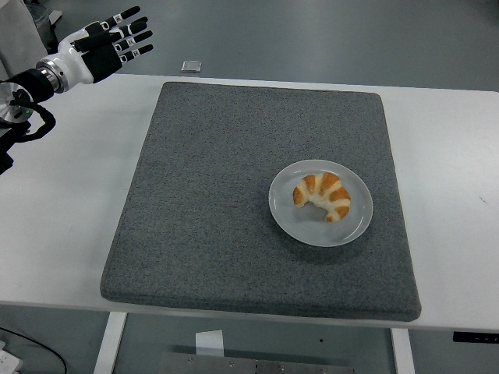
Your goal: Place the bread on the plate
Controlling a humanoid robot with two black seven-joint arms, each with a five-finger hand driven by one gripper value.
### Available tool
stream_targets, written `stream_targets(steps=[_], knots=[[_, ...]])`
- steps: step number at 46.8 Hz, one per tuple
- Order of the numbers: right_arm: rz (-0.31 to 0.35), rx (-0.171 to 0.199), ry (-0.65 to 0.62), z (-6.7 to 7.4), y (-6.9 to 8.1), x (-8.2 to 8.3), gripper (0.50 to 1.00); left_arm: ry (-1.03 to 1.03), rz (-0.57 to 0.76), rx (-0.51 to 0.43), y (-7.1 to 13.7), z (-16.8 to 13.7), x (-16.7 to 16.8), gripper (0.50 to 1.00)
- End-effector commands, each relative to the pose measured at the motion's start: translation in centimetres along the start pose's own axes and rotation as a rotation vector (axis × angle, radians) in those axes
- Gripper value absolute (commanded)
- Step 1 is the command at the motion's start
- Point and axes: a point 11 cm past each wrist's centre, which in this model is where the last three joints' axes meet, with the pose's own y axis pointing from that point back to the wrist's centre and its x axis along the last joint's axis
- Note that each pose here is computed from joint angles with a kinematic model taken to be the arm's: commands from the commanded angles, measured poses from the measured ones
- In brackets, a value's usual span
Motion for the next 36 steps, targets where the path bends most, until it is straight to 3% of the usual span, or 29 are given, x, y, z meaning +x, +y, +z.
stream_targets(steps=[1, 36], knots=[[0.002, 0.0, -0.001, 0.0, 0.0, 0.02, 0.932, 0.001, 0.002, 0.003, 0.05, -0.15, 0.11, 1.0], [0.004, 0.009, 0.002, -0.11, 0.0, 0.05, 0.932, -0.024, -0.001, -0.004, 0.23, 0.53, 0.13, 1.0]])
